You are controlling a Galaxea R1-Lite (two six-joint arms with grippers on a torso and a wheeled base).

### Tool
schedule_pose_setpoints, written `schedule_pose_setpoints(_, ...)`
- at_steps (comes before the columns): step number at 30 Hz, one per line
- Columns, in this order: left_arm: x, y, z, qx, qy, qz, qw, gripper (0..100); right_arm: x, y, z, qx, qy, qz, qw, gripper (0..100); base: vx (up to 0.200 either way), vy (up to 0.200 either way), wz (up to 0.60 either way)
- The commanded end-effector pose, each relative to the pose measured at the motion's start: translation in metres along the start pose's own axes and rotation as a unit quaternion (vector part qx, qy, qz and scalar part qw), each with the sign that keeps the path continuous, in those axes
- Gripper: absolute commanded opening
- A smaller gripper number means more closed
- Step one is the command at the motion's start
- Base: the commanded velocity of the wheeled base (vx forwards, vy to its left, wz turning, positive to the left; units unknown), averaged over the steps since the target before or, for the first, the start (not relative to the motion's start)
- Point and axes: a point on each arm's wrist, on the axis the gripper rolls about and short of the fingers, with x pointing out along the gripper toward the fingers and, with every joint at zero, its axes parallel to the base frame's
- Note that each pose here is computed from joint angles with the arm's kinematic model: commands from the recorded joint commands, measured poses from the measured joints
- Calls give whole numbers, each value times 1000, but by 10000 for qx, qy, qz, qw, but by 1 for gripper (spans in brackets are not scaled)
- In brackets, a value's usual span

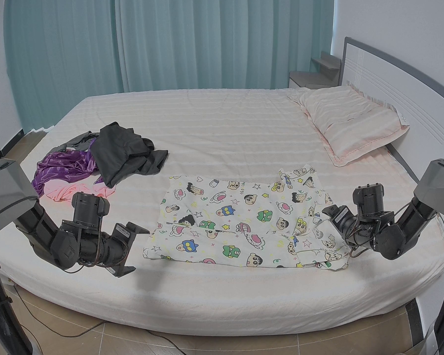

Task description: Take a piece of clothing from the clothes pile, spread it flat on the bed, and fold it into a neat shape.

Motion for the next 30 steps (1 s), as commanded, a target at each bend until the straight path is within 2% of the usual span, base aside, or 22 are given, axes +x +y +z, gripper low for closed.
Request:
schedule_pose_setpoints(1, -1, -1, 0, 3, -5, -86, 10000, 100, -23, 2, 6, 64, -77, 143, 9998, 100, 200, 0, 0)
schedule_pose_setpoints(5, -2, 3, -2, 30, -47, -199, 9998, 100, -24, -3, 0, 164, -33, 138, 9998, 100, 200, 0, 0)
schedule_pose_setpoints(15, -2, 4, -2, 38, -58, -235, 9997, 100, -34, 3, -8, 86, -116, 527, 9985, 100, 200, 0, 0)
schedule_pose_setpoints(30, -1, 3, -1, 58, -116, -319, 9994, 100, -33, -4, -13, 114, -33, 399, 9991, 100, 0, 0, 0)
